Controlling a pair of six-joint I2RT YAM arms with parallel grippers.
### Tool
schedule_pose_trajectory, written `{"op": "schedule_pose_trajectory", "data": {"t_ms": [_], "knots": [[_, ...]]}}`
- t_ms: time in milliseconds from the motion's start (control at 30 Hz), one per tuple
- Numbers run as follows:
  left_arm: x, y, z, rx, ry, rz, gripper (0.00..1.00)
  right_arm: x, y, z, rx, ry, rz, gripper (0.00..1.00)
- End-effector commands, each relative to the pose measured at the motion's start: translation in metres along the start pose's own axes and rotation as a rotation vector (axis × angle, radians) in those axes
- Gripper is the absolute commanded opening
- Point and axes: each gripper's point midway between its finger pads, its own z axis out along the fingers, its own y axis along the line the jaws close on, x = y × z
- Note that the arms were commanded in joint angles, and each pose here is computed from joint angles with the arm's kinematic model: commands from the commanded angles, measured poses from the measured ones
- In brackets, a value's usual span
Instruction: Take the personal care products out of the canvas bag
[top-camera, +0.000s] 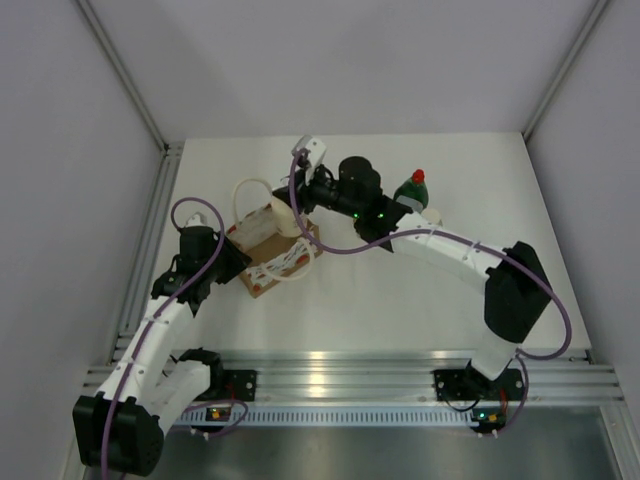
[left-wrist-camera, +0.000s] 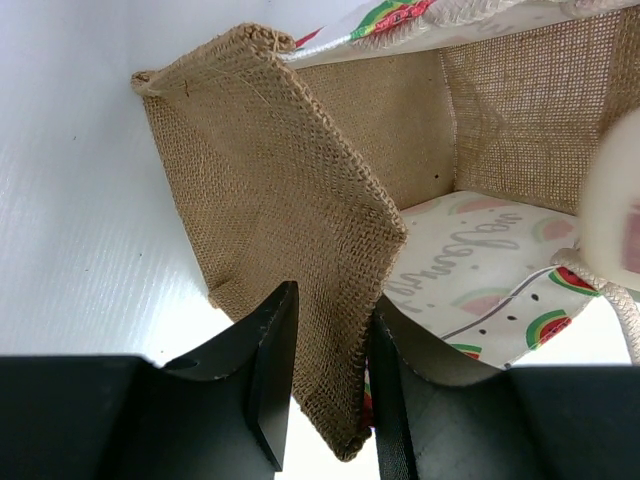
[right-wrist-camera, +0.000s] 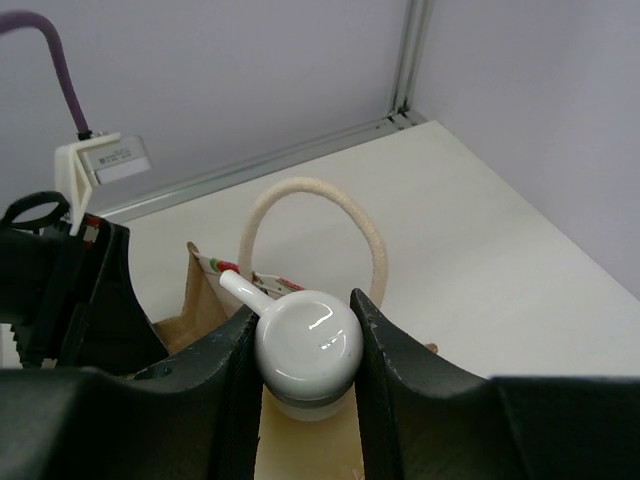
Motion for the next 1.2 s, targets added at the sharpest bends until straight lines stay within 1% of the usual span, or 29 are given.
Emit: {"op": "schedule_pose_trajectory", "data": {"t_ms": [0, 233, 300, 367, 400, 433, 567, 600, 667, 700, 733, 867, 900, 967, 1000, 1033, 1067, 1100, 1167], "knots": [[-0.001, 0.001, 0.0, -0.004, -0.012, -0.001, 0.37, -0.149, 0.004, -0.04, 0.035, -0.349, -0.106, 0.0], [-0.001, 0.002, -0.001, -0.005, -0.013, -0.011, 0.37, -0.172, -0.003, -0.072, 0.114, -0.367, -0.097, 0.0], [-0.001, 0.002, -0.001, -0.004, -0.014, -0.012, 0.37, -0.167, -0.008, -0.076, 0.148, -0.34, -0.097, 0.0], [0.0, 0.002, -0.001, -0.004, -0.014, -0.014, 0.37, -0.171, -0.01, -0.088, 0.175, -0.347, -0.105, 0.0], [-0.001, 0.002, -0.001, -0.003, -0.015, -0.014, 0.37, -0.163, -0.013, -0.09, 0.194, -0.333, -0.103, 0.0], [-0.001, 0.001, -0.002, -0.002, -0.016, -0.015, 0.37, -0.167, -0.014, -0.097, 0.206, -0.341, -0.105, 0.0], [-0.001, 0.0, -0.002, 0.004, -0.015, -0.013, 0.37, -0.156, -0.02, -0.111, 0.259, -0.322, -0.101, 0.0], [-0.001, 0.0, -0.002, 0.004, -0.015, -0.013, 0.37, -0.145, -0.021, -0.112, 0.269, -0.305, -0.099, 0.0], [-0.001, 0.0, -0.002, 0.004, -0.018, -0.013, 0.37, -0.142, -0.02, -0.122, 0.279, -0.31, -0.103, 0.0], [0.0, 0.001, -0.002, 0.004, -0.015, -0.013, 0.37, -0.132, -0.024, -0.125, 0.306, -0.301, -0.097, 0.0], [0.0, 0.001, -0.003, 0.005, -0.016, -0.013, 0.37, -0.134, -0.023, -0.132, 0.314, -0.318, -0.093, 0.0], [-0.001, 0.001, -0.002, 0.003, -0.016, -0.016, 0.37, -0.116, -0.021, -0.144, 0.319, -0.33, -0.092, 0.0], [0.0, 0.0, -0.002, 0.004, -0.013, -0.016, 0.37, -0.102, -0.02, -0.147, 0.319, -0.315, -0.09, 0.0], [0.0, 0.0, -0.002, 0.005, -0.012, -0.019, 0.37, -0.098, -0.019, -0.152, 0.321, -0.345, -0.087, 0.0], [-0.001, -0.001, -0.003, 0.008, -0.013, -0.021, 0.37, -0.08, -0.018, -0.154, 0.318, -0.329, -0.081, 0.0], [-0.001, -0.001, -0.003, 0.009, -0.017, -0.021, 0.37, -0.075, -0.016, -0.156, 0.317, -0.335, -0.079, 0.0], [-0.002, -0.001, -0.003, 0.009, -0.021, -0.019, 0.37, -0.078, -0.015, -0.159, 0.311, -0.372, -0.086, 0.0], [-0.001, 0.0, -0.003, 0.008, -0.02, -0.019, 0.37, -0.061, -0.014, -0.16, 0.31, -0.352, -0.084, 0.0], [-0.002, -0.001, -0.004, 0.009, -0.021, -0.018, 0.37, -0.049, -0.013, -0.163, 0.308, -0.359, -0.09, 0.0]]}}
